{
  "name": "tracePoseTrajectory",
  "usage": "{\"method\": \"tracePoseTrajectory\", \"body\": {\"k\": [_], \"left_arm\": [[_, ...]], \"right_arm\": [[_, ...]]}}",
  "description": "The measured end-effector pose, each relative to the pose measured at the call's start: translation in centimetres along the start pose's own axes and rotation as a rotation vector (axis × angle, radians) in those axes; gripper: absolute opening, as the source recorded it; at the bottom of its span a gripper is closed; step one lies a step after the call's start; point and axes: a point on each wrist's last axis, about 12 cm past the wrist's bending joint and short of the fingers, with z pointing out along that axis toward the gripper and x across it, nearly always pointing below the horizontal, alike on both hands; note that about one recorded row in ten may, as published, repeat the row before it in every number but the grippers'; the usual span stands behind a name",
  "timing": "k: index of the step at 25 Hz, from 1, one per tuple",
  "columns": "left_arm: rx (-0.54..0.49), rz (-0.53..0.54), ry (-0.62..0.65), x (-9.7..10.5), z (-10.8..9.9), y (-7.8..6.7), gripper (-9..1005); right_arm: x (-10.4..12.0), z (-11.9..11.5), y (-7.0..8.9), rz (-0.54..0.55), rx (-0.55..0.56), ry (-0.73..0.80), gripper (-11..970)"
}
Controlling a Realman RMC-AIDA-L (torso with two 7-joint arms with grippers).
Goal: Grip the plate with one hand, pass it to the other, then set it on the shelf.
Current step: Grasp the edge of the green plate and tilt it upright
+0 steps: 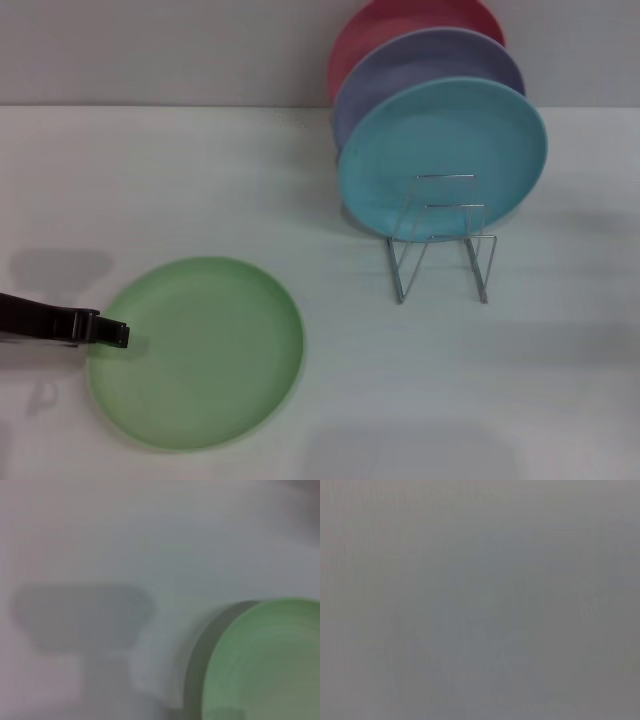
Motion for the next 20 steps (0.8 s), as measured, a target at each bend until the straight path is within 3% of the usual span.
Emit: {"method": "tracePoseTrajectory", "body": {"k": [20], "left_arm": [[-0.044,0.064,0.068,-0.9,2.0,-0.7,601]], "right_arm": [[-0.1,0.2,0.1,0.001,-0.005,-0.005,606]]}}
